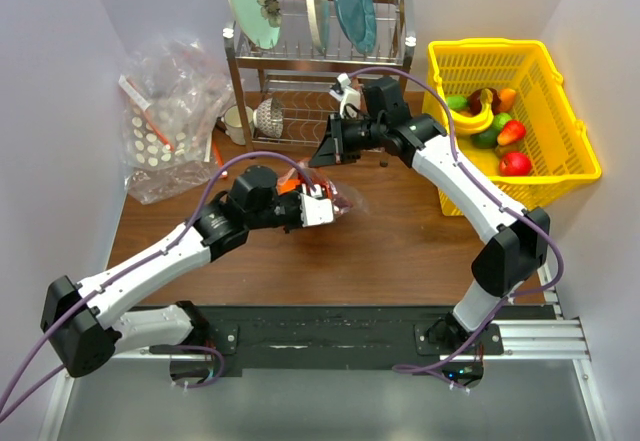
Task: Place the food in the zip-top bag and seal the zipper
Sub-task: Zip the zipper food storage bag at the center of the board.
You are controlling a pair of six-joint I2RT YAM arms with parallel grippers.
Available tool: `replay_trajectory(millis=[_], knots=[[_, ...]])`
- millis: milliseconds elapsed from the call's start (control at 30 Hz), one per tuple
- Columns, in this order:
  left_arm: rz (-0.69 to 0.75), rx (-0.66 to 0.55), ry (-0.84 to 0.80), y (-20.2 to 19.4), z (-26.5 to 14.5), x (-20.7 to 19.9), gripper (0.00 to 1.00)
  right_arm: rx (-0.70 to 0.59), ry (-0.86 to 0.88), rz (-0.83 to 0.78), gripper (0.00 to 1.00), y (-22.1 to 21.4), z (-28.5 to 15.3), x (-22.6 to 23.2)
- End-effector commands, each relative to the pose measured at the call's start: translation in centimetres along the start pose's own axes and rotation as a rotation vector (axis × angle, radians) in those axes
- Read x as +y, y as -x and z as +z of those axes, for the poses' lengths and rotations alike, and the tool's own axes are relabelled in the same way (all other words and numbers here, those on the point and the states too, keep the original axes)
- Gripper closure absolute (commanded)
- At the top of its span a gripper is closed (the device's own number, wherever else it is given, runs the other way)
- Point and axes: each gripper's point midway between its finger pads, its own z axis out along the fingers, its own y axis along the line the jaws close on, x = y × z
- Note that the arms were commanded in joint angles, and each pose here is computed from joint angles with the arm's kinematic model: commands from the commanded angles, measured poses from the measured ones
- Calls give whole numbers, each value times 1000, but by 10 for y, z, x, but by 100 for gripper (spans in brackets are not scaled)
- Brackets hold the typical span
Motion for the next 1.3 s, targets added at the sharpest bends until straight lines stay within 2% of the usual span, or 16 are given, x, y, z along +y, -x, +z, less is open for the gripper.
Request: replay_trajectory(millis=[0,67,167,200,333,433,633,767,800,833,900,933,1000,1033,1100,1267], knots=[[26,-86,27,37,-13,13,100,-24,70,-25,86,10,2,11],[27,-86,29,40,-14,15,100,-17,69,-24,72,8,3,9],[16,-68,27,36,-12,15,100,-12,52,-25,60,4,3,4],[12,-62,25,34,-11,14,100,-7,47,-30,52,1,3,3],[1,-70,34,33,-10,14,100,-31,20,-53,40,-2,-4,-1],[2,-76,36,34,-10,14,100,-75,1,-90,35,2,-16,0],[13,-92,57,42,-18,18,100,-181,-96,-203,35,14,-51,-15],[23,-80,72,42,-25,20,100,-309,-121,-277,36,21,-76,-28],[23,-78,76,43,-26,21,100,-378,-101,-363,36,31,-80,-22],[26,-75,76,42,-27,21,100,-390,-85,-403,36,14,-84,-23],[30,-75,86,43,-31,22,100,-487,-59,-515,34,17,-92,-16],[32,-76,88,44,-32,22,100,-488,-56,-541,34,-1,-94,-21],[34,-81,90,45,-35,21,100,-584,-22,-669,34,1,-102,-11],[39,-82,89,45,-36,21,100,-571,-18,-690,36,-15,-94,-23],[44,-88,88,47,-38,20,100,-625,52,-815,40,-21,-101,-6],[56,-86,82,46,-40,18,100,-538,158,-952,48,-44,-93,4]])
